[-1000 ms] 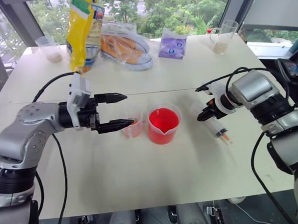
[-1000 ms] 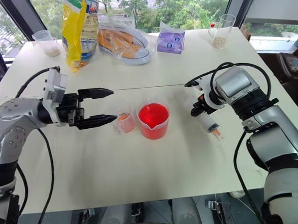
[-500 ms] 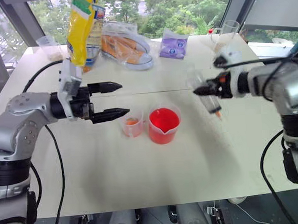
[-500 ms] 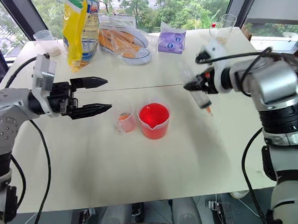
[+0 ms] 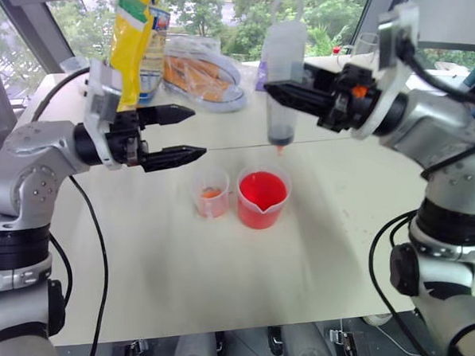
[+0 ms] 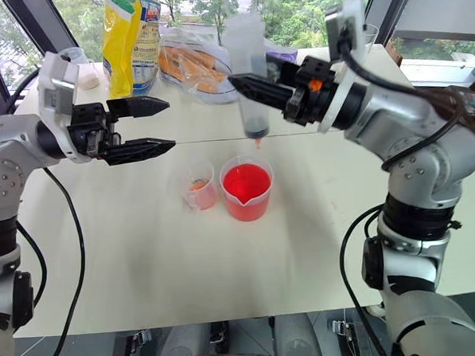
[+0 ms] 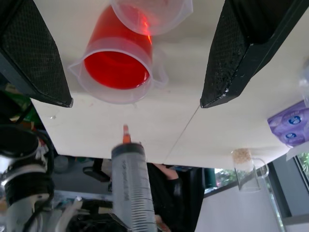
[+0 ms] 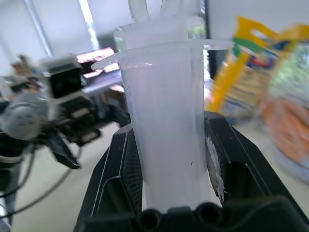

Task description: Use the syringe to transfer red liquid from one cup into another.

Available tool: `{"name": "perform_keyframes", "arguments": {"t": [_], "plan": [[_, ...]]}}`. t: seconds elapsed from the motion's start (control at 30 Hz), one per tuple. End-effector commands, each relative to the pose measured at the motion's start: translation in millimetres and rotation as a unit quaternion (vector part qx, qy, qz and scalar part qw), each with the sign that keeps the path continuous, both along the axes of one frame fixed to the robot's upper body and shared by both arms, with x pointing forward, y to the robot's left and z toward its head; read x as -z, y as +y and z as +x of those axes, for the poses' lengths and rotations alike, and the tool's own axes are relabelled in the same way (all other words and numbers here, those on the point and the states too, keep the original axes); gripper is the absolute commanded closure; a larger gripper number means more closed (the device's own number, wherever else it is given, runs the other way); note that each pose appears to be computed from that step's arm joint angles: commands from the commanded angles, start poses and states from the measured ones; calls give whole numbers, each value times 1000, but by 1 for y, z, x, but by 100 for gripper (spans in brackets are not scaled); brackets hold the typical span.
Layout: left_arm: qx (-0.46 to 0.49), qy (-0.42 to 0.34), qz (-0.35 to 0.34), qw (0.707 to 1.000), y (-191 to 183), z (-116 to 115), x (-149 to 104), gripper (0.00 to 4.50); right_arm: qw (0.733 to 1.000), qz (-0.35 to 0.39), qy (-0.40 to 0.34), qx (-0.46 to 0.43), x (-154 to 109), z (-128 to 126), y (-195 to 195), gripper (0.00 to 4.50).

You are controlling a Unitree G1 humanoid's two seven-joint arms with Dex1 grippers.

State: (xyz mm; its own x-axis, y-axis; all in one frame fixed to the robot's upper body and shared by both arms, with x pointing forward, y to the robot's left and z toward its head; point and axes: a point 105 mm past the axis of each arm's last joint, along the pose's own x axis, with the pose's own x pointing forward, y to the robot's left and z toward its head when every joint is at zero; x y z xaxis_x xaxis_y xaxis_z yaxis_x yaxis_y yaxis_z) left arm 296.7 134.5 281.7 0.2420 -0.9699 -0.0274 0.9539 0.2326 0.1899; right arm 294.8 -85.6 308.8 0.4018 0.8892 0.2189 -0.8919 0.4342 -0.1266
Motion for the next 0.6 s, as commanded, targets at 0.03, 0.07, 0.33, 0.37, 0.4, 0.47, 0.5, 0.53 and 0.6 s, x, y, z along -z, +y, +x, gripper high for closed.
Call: {"name": "perform_keyframes", "arguments": {"t": [0.03, 0.07, 0.33, 0.37, 0.4, 0.47, 0.5, 0.53, 0.6], "plan": [[17, -13, -5, 1000, -6, -5, -15, 13, 999, 3, -40, -14, 8, -7, 9, 309], [19, -13, -6, 1000, -8, -5, -16, 13, 999, 2, -40, -15, 13, -6, 10, 309], [40, -8, -10, 999, -21, -3, -26, 13, 999, 6, -31, -6, 54, 1, 20, 309], [42, -6, -11, 999, -23, -2, -26, 13, 1000, 5, -30, -7, 56, 0, 20, 309], [43, -5, -12, 999, -24, -1, -26, 13, 1000, 5, -29, -7, 59, 0, 21, 309], [45, -4, -13, 999, -26, 1, -26, 13, 1000, 3, -28, -8, 63, -1, 23, 309], [46, -4, -13, 999, -27, 2, -25, 13, 1000, 3, -28, -8, 64, -2, 23, 309], [47, -4, -16, 999, -29, 4, -25, 13, 1000, 2, -28, -7, 66, -2, 23, 309], [48, -4, -23, 999, -32, 8, -26, 13, 1000, -1, -28, -5, 69, -2, 23, 309]]}}
